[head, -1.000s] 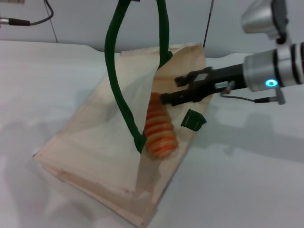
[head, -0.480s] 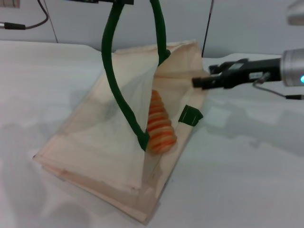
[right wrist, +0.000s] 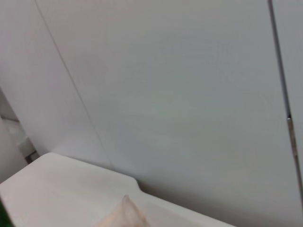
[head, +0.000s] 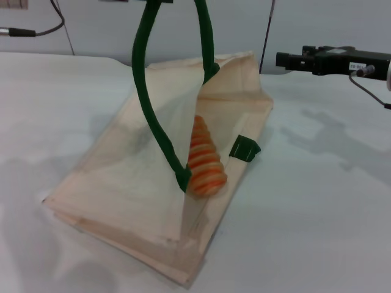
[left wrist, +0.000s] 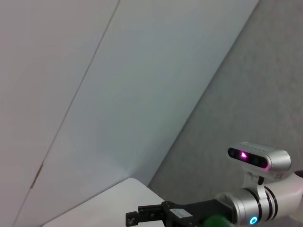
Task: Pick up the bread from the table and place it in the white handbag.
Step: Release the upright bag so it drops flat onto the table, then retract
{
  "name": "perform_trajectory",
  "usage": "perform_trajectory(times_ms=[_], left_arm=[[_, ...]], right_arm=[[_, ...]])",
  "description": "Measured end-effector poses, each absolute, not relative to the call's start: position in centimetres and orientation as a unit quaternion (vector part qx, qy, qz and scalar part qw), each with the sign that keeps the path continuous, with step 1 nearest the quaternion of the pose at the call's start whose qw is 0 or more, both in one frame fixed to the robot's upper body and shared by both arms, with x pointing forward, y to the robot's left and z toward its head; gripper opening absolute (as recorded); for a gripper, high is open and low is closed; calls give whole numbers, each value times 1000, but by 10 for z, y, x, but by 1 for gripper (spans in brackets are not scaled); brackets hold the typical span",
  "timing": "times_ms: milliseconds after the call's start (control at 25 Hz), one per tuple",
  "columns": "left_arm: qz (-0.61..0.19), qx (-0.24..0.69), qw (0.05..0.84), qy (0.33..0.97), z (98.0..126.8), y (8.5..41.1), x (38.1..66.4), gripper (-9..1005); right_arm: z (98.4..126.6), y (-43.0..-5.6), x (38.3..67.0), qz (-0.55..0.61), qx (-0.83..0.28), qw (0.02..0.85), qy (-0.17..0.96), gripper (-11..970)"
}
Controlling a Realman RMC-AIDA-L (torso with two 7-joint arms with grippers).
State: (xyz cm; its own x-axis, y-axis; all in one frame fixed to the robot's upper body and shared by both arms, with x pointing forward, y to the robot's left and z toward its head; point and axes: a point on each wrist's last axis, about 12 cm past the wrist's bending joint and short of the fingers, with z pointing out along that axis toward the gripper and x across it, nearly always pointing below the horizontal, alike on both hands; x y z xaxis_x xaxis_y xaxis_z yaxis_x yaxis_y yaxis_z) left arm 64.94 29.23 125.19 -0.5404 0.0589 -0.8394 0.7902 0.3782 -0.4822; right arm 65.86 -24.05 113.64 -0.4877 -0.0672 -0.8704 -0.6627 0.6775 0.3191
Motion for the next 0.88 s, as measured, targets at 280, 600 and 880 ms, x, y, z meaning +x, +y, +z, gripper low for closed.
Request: perform_trajectory(times_ms=[280,600,880], left_arm=[[-476,286,381,739,1251,293,649,172],[-472,279,389,740,1250,293,651,611],[-447,304,461,704,1238,293,650,730]], right_arm=[[1137,-241,660,329,-224,455,796,894],[1137,-243,662,320,-218,460,799,894],[1134,-244,666,292,-201,534,768,894]])
